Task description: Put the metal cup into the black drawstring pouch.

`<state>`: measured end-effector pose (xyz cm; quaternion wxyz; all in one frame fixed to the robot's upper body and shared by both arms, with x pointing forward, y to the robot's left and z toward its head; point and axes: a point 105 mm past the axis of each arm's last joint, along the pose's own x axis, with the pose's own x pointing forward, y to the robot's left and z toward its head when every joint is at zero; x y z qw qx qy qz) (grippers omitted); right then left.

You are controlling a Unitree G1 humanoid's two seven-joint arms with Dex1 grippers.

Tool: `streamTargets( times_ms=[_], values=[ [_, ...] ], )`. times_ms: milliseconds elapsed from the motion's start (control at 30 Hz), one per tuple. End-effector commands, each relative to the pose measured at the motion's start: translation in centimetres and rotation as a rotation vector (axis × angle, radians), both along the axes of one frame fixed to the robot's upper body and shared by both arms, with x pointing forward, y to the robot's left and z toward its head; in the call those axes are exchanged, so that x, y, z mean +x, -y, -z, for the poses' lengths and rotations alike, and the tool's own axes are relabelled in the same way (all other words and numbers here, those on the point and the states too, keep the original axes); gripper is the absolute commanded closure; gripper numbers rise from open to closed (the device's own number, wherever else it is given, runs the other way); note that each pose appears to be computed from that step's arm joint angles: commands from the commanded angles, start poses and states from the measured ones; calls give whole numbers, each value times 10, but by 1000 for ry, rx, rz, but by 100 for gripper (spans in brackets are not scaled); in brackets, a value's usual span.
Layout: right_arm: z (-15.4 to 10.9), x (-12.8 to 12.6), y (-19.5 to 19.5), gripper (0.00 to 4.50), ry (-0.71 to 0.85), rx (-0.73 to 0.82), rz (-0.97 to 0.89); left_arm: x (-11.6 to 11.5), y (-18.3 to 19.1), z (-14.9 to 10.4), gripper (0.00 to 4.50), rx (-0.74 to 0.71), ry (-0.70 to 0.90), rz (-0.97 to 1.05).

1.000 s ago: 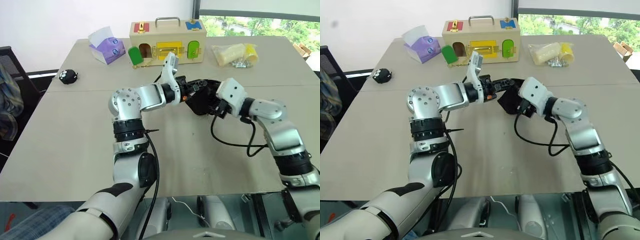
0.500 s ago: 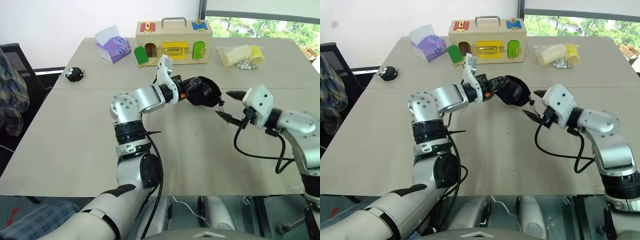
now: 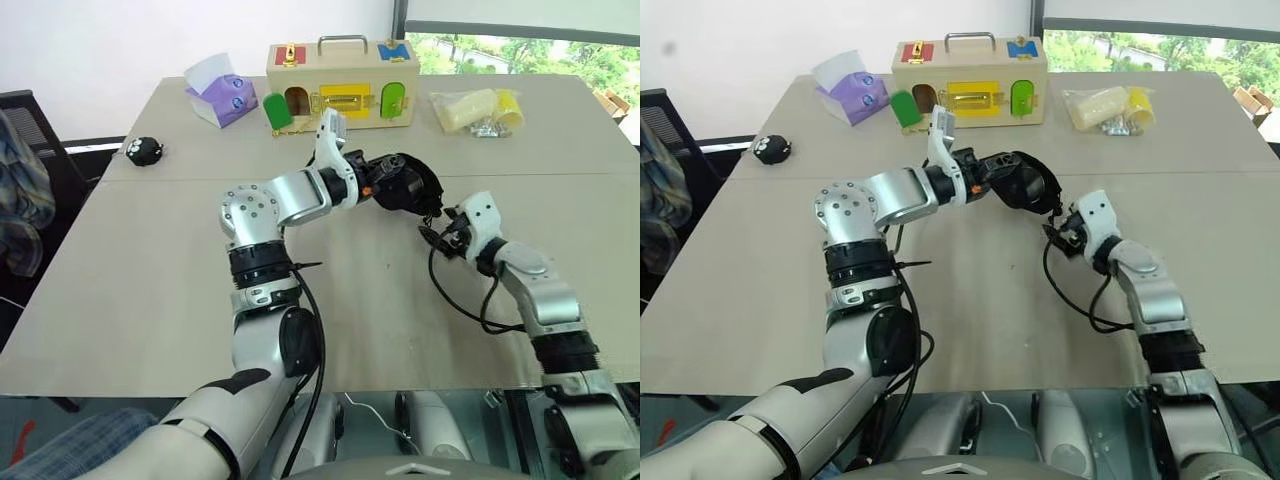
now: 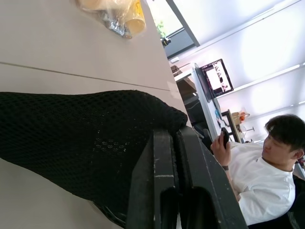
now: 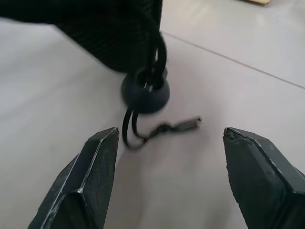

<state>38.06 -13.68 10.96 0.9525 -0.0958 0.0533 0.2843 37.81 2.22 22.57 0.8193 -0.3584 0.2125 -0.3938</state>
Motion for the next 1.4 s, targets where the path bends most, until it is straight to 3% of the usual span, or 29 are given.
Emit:
streamTargets(
  times_ms=[33, 133, 333, 433, 533, 633, 767, 833, 900, 933, 1000, 1100, 1267, 1400],
  values=[
    [-10, 2, -13, 95, 55, 35, -52, -3, 0, -15, 450, -12, 62, 3],
    [-10, 6, -16, 179, 58, 68, -33, -2, -1, -16, 450, -12, 66, -1],
    [-15, 13, -5, 446, 91, 91, 46, -2, -6, -16, 450, -15, 64, -17],
    [-26, 17, 5, 446, 125, 105, 95, -2, -8, -14, 450, -11, 57, -26],
    [-46, 20, 24, 446, 228, -74, 133, -1, -12, -14, 450, -6, 56, -41],
    [-92, 17, 38, 446, 456, -415, 125, 4, -20, -17, 450, 4, 85, -97],
    [-178, 8, 29, 446, 741, -470, 159, 5, -27, -10, 450, 10, 113, -133],
    [-198, 2, 15, 446, 840, -545, 117, 2, -25, -3, 450, 36, 132, -121],
    [-215, -4, 0, 446, 900, -510, 93, -7, -22, -13, 450, 13, 249, -70],
    [-223, -8, -10, 450, 937, -514, 64, -10, -20, -18, 406, 41, 331, -57],
    [-235, -14, -24, 450, 989, -532, 18, -11, -19, -27, 365, 129, 484, -60],
    [-244, -19, -37, 450, 1016, -522, -24, -10, -19, -44, 256, 196, 691, -83],
    [-245, -23, -51, 450, 1027, -536, -100, -29, -4, -81, 256, 128, 934, -3],
    [-237, -23, -60, 450, 1026, -569, -145, -32, 3, -92, 256, 114, 1015, 20]
  ],
)
